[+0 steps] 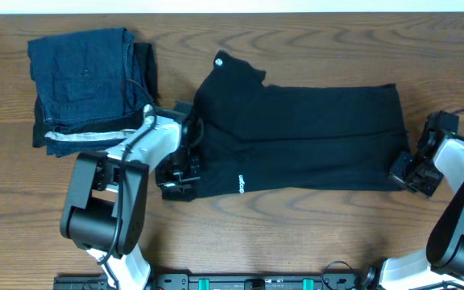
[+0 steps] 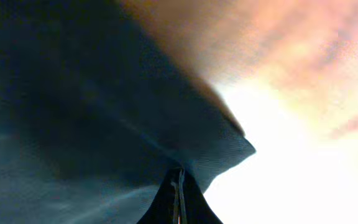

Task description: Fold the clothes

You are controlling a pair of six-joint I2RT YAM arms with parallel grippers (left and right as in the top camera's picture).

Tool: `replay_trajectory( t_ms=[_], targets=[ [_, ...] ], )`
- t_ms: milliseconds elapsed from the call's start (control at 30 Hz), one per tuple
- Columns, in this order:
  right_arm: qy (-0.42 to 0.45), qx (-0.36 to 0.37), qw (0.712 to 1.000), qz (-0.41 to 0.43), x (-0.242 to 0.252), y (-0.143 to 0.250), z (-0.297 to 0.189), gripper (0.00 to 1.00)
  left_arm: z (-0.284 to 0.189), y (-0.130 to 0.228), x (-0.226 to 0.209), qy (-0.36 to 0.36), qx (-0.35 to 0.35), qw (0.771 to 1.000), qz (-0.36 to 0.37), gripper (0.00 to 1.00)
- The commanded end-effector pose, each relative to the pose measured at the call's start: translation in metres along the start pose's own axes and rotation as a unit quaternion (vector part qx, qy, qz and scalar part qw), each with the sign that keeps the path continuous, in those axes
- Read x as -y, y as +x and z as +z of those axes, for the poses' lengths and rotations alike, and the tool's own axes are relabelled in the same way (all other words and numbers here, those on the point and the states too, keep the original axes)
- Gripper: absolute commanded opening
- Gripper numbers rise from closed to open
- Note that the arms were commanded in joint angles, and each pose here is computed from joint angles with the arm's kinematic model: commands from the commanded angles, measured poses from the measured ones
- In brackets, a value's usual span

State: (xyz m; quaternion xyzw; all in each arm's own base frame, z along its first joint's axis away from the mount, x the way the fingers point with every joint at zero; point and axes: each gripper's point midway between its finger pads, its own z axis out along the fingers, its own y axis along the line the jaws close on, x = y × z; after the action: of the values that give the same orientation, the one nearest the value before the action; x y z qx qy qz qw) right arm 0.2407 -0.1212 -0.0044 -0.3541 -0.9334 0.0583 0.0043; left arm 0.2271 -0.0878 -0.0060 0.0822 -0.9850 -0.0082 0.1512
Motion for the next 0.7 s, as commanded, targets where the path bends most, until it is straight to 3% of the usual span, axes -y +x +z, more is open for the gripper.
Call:
replay_trajectory(
  t_ms=[0, 200, 367, 533, 667],
  targets=[
    [0.062, -0.005, 0.996, 0.06, 0.032, 0.007, 0.006, 0.01, 0.03, 0.031, 0.004, -0.032, -0.059, 0.998, 0.01, 0.07],
    [0.058, 0.003, 0.995, 0.083, 0.038, 0.008, -0.008, 0.01, 0.033, 0.048, 0.021, -0.057, -0.058, 0.995, 0.049, 0.07],
    [0.007, 0.054, 0.995, 0.088, 0.027, -0.007, -0.044, 0.01, 0.024, 0.048, 0.023, -0.061, -0.038, 0.996, 0.06, 0.06],
    [-0.147, 0.109, 0.983, 0.002, -0.022, -0.021, -0.104, 0.12, -0.023, 0.029, 0.006, -0.092, 0.037, 0.994, 0.045, 0.06],
    [-0.18, 0.14, 0.972, -0.047, -0.037, -0.023, -0.13, 0.12, -0.076, 0.016, 0.001, -0.082, 0.118, 0.989, 0.039, 0.06]
  ],
)
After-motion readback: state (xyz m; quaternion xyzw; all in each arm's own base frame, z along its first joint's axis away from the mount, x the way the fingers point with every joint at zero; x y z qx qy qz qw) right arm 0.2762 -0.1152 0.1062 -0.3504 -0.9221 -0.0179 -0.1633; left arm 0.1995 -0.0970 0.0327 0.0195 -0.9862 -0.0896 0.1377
